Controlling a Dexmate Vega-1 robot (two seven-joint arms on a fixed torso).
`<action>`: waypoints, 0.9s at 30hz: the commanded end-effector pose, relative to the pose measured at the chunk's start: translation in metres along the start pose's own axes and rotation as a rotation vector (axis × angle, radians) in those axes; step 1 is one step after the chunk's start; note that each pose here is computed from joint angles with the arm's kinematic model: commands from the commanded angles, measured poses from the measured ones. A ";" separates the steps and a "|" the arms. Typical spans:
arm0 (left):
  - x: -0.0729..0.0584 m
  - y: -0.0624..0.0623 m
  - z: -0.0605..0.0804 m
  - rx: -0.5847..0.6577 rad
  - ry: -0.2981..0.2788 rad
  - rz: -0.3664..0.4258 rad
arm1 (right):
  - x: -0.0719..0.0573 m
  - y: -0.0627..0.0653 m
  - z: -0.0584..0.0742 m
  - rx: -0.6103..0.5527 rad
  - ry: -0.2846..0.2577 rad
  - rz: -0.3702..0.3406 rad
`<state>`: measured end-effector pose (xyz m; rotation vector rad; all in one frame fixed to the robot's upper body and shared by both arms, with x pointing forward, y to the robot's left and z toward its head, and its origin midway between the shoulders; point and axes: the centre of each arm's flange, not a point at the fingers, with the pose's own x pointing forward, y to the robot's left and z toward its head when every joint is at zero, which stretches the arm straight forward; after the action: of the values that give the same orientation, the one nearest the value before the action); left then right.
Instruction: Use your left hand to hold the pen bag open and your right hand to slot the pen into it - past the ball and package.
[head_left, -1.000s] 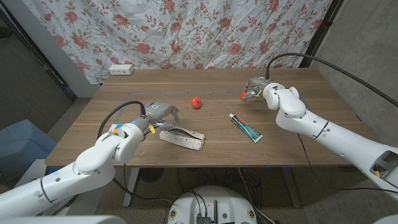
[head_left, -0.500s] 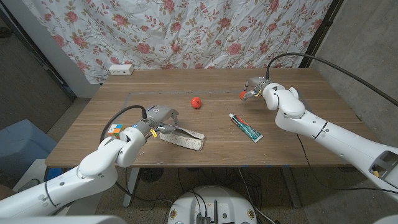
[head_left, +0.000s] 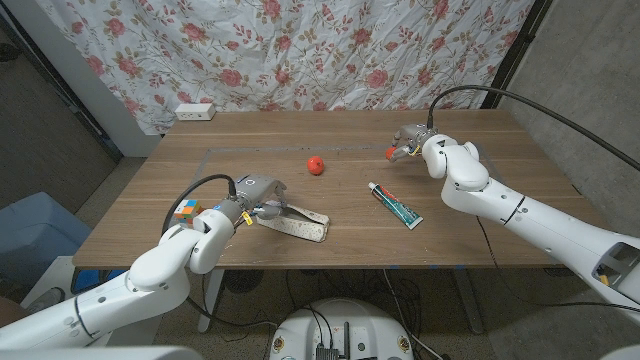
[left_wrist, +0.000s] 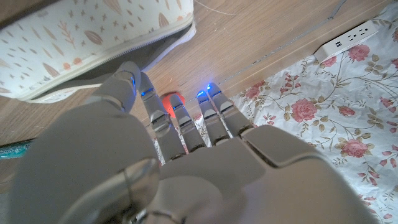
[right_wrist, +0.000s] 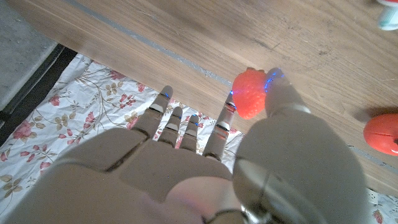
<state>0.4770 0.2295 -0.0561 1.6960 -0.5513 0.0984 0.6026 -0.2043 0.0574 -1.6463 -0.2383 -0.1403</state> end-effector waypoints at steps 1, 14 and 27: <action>0.001 -0.005 -0.003 0.003 0.005 -0.002 | 0.001 0.003 -0.002 0.007 0.007 -0.001; 0.008 -0.006 -0.004 0.004 -0.006 -0.014 | 0.001 0.004 -0.006 0.011 0.020 -0.003; 0.009 -0.010 -0.002 0.007 -0.020 -0.021 | -0.001 0.006 -0.010 0.028 0.033 -0.016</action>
<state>0.4873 0.2314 -0.0593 1.7070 -0.5464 0.0800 0.6047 -0.2109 0.0538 -1.6287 -0.2282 -0.1596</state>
